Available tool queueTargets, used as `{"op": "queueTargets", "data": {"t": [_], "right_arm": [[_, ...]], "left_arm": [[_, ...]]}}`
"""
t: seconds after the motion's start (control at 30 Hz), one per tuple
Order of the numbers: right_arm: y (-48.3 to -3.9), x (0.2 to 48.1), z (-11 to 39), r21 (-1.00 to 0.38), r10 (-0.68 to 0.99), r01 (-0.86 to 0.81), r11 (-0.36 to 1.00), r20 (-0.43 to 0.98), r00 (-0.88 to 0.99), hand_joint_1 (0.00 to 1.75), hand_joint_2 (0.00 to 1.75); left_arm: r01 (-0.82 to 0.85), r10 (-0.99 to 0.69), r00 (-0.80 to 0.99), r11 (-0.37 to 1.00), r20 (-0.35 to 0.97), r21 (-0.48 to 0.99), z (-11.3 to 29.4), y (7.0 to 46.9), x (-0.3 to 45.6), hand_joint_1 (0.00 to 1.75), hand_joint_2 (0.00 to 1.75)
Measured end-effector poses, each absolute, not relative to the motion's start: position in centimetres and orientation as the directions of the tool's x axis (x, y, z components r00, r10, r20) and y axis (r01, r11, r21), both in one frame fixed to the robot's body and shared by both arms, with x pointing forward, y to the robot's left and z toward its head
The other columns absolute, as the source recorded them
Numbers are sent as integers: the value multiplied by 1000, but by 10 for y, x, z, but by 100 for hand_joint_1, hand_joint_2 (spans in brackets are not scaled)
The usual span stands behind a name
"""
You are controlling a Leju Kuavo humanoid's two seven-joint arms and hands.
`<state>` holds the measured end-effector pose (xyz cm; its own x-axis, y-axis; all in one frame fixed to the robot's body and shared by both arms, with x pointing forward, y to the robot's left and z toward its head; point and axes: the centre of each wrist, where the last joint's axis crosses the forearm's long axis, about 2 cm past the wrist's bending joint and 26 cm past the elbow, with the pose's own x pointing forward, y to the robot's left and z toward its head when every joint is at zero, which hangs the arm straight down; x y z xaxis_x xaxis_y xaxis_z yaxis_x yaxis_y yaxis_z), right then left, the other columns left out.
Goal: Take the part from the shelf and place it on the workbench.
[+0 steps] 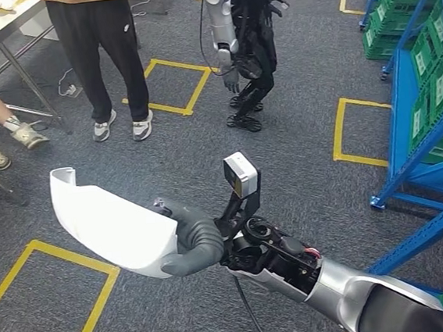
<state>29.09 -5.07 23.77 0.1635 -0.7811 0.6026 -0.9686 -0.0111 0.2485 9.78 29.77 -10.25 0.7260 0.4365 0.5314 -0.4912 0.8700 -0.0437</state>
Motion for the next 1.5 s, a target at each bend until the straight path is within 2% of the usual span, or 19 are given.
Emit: {"op": "queueTargets", "data": {"t": [1.5], "right_arm": [[-51,293,235,260,-781,-966,-14,600,172,166,175]], "left_arm": [[-493,442,728,869,524,-48,-103,294,97,0,175]]}}
